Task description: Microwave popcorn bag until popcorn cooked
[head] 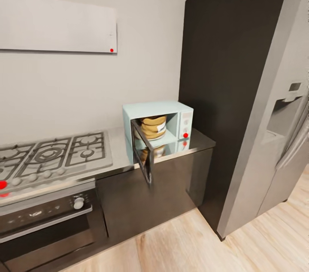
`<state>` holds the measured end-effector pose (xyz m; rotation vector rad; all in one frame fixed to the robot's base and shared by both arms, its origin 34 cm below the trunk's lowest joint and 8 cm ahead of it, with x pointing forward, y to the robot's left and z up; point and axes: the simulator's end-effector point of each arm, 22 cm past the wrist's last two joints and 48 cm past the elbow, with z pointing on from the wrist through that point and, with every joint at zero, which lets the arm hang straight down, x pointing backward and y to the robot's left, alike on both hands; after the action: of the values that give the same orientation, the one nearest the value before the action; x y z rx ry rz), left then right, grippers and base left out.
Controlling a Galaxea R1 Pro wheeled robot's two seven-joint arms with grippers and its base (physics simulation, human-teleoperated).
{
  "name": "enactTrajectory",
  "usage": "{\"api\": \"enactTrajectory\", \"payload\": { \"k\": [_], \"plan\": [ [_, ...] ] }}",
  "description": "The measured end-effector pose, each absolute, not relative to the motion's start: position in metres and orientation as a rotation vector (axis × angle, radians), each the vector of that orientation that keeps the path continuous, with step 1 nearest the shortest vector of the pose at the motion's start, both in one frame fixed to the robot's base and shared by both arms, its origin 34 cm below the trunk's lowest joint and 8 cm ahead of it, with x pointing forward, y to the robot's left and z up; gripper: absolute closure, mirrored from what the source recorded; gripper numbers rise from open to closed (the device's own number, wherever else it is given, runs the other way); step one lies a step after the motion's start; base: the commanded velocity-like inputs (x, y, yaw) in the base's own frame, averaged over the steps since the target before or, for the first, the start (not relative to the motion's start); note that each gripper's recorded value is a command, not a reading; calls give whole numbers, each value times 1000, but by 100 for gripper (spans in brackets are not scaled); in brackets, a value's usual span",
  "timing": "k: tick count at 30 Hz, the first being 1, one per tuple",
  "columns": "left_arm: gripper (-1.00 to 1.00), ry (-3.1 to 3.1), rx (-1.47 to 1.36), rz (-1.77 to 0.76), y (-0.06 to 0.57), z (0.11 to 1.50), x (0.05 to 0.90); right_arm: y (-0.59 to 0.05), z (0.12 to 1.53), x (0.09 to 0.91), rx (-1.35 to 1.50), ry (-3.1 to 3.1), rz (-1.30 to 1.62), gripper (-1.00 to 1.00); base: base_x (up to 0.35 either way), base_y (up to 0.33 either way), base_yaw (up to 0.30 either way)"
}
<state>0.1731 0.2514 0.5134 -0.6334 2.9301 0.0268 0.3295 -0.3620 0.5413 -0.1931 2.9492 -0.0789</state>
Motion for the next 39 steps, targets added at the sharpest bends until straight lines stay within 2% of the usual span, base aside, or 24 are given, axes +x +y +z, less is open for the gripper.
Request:
{"api": "enactTrajectory", "payload": {
  "k": [17,23,31,33,39],
  "plan": [
    [-100,2927,-634,26,251,513,174,-366,542,329,-192,2949,-88,-100,176,-230,0],
    [-100,2928,-633,26,252,513,174,-367,542,329,-193,2949,-88,-100,235,-39,0],
    [-100,2921,-630,30,254,514,176,-367,542,329,-193,2949,-88,-100,20,-1,0],
    [-100,2908,-597,13,251,514,186,-367,542,330,-193,2947,-90,-100,0,0,0],
    [-100,2747,-540,-63,260,535,292,-369,542,330,-192,2944,-94,-100,0,0,0]
  ]
}}
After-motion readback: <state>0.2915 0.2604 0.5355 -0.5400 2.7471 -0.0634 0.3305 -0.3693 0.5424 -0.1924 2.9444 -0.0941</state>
